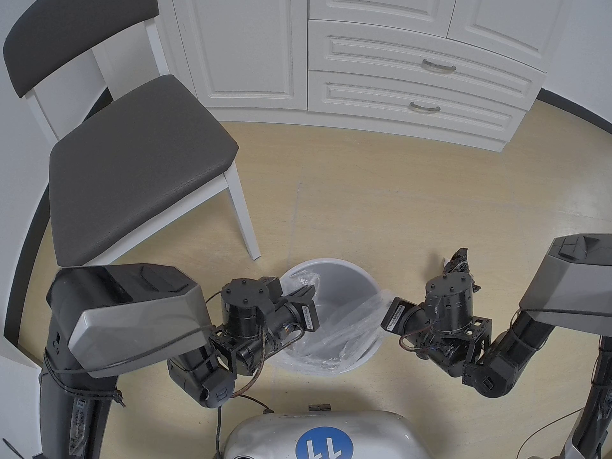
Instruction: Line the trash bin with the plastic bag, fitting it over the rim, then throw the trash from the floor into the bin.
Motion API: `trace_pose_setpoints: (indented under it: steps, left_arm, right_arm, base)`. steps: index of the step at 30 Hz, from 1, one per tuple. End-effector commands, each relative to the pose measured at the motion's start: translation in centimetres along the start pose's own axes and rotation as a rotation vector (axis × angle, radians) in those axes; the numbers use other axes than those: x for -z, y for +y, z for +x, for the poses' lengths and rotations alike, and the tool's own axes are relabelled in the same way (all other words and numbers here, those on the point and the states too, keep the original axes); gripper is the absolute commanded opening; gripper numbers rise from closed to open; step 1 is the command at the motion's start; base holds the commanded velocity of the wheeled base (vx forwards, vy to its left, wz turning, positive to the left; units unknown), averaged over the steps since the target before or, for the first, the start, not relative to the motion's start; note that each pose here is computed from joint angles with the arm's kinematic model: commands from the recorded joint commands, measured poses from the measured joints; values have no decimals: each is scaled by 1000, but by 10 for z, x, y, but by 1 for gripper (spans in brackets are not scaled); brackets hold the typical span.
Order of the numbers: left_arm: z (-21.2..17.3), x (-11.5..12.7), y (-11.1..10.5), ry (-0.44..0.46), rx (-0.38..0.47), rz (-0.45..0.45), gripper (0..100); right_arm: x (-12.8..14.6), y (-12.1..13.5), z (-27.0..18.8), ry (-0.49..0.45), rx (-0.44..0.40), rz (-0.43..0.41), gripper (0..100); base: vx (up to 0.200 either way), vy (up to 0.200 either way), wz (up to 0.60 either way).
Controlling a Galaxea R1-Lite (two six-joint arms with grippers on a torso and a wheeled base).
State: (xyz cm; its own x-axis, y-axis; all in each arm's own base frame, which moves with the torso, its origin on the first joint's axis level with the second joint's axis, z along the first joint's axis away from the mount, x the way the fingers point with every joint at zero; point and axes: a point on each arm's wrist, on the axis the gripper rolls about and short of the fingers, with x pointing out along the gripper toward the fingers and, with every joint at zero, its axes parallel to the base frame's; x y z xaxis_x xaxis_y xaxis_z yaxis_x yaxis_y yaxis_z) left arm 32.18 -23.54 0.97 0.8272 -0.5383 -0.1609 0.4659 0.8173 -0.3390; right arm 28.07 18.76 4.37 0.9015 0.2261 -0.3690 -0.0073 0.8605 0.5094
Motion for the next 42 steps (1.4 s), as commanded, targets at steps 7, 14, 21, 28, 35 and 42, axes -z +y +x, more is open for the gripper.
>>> trace_pose_setpoints:
  steps: [7, 14, 21, 28, 35, 42]
  left_arm:
    - [-29, -60, 24, 57, -117, 108, 0]
    - [-46, -68, 29, 121, -154, 186, 0]
    - [-57, -56, 46, 198, -188, 307, 0]
    - [-66, -39, 50, 284, -185, 402, 0]
    - [-70, -35, 56, 363, -203, 420, 0]
    - [-71, -34, 58, 383, -205, 435, 0]
  right_arm:
    - [0, -35, -19, 16, 156, -287, 0]
    - [14, -53, -36, 73, 181, -442, 0]
    - [36, -74, -43, 131, 199, -584, 0]
    - [55, -97, -58, 196, 211, -738, 0]
    - [63, -106, -73, 289, 217, -809, 0]
    - [69, -108, -72, 325, 209, -834, 0]
  base:
    - [0, 0, 0]
    - [0, 0, 0]
    - [0, 0, 0]
    - [0, 0, 0]
    - [0, 0, 0]
    - [0, 0, 0]
